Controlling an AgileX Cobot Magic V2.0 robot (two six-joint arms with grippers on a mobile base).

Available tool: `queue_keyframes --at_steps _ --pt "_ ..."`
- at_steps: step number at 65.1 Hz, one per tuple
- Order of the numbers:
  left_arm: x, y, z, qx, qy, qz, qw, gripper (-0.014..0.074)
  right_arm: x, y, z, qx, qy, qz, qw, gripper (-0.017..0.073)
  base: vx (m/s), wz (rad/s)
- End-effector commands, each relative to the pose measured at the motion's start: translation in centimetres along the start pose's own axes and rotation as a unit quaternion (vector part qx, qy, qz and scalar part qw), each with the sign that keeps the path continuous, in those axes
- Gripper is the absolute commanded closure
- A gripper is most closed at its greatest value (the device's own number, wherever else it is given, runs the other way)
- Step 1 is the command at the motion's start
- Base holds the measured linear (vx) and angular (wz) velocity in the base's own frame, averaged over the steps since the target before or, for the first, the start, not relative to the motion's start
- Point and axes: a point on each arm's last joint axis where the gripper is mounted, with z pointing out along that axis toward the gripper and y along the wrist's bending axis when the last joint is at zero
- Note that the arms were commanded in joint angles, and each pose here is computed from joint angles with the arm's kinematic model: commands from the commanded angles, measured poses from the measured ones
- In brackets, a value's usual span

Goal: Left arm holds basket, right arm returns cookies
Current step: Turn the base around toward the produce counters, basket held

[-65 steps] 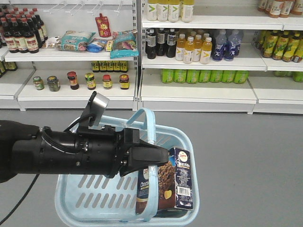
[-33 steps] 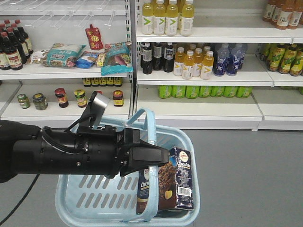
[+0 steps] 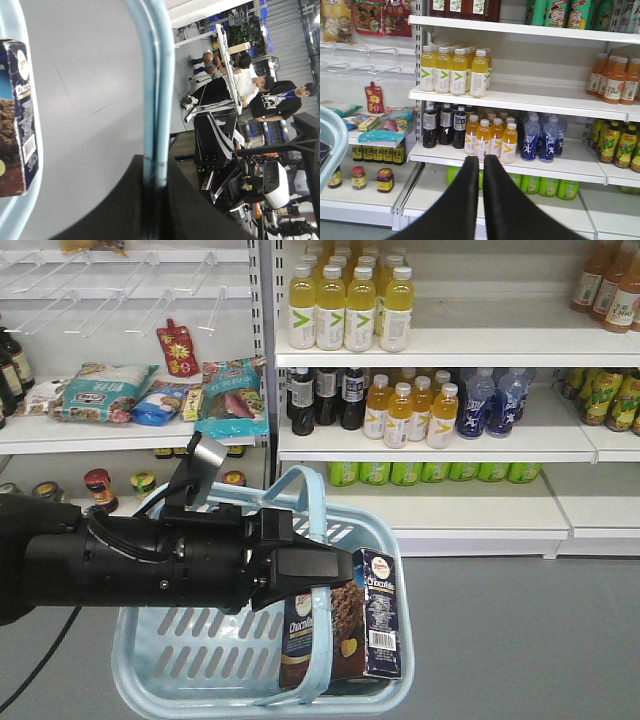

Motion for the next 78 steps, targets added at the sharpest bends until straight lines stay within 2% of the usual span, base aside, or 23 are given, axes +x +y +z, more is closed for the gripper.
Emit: queue_keyframes --at_steps 1,16,78 --pt "-0.46 -2.9 -0.76 0.07 -0.021 -0.001 0.997 0.0596 -0.17 -0.01 -0.04 0.003 -0.035 -0.004 0.999 0.057 0.34 -0.18" --pt "-0.46 -2.9 -0.76 0.07 -0.021 -0.001 0.997 0.0596 -0.17 -0.01 -0.04 0.003 -0.035 -0.004 0.999 0.057 0.3 -0.44" --pt "-0.51 -2.86 -0.77 0.069 -0.022 -0.002 0.997 0.0596 -0.17 -0.01 -0.04 0.003 -0.035 -0.004 0.999 0.057 0.2 -0.74"
